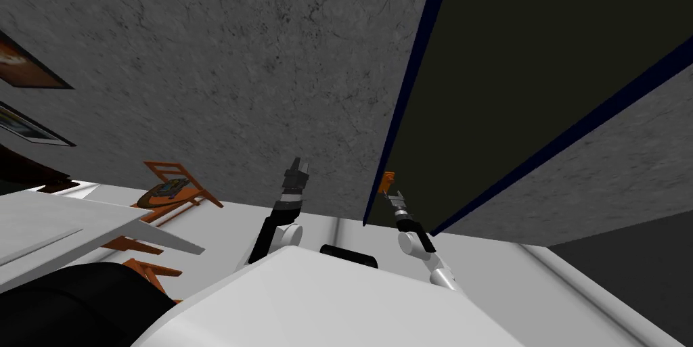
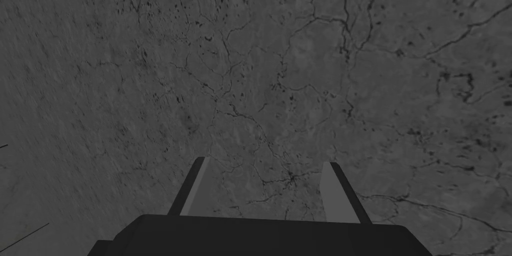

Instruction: Pull the door open

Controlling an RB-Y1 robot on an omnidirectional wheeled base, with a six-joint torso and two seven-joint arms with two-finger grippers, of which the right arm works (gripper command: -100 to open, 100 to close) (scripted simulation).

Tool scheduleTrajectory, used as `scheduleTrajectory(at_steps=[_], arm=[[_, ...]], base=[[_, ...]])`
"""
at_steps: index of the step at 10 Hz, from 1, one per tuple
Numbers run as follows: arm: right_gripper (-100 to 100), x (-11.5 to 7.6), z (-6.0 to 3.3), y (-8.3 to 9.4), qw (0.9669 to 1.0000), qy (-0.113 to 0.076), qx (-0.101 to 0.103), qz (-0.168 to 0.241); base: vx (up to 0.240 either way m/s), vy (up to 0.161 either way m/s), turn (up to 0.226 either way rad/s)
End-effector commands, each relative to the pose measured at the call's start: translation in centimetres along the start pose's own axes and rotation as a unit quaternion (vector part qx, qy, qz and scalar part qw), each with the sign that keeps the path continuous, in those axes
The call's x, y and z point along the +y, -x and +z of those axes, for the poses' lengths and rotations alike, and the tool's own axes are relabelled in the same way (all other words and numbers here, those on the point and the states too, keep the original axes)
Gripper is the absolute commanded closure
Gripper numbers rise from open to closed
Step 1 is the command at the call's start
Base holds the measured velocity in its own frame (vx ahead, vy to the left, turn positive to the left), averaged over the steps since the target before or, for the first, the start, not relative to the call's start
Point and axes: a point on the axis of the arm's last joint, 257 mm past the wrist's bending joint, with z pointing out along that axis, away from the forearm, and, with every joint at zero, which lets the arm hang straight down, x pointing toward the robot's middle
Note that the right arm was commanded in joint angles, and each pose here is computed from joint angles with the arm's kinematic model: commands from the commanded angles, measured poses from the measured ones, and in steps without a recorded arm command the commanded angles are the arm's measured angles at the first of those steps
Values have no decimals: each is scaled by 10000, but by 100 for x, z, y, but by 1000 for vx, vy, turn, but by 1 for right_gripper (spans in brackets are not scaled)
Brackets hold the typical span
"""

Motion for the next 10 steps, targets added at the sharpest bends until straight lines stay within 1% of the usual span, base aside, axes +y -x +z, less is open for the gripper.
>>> scheduleTrajectory(at_steps=[1,5,7,8,9,10], arm=[[-100,255,-29,25,9999,138,-2,8],[-100,793,-61,9,9989,468,9,11],[-100,1172,-95,-36,9975,703,44,11],[-100,1081,-98,4,9980,633,27,3],[100,1081,-98,4,9980,633,27,3],[100,1081,-98,4,9980,633,27,3]], base=[[69,17,199],[103,25,163],[148,20,233],[80,-5,40],[-21,0,-65],[-30,-14,-36]])
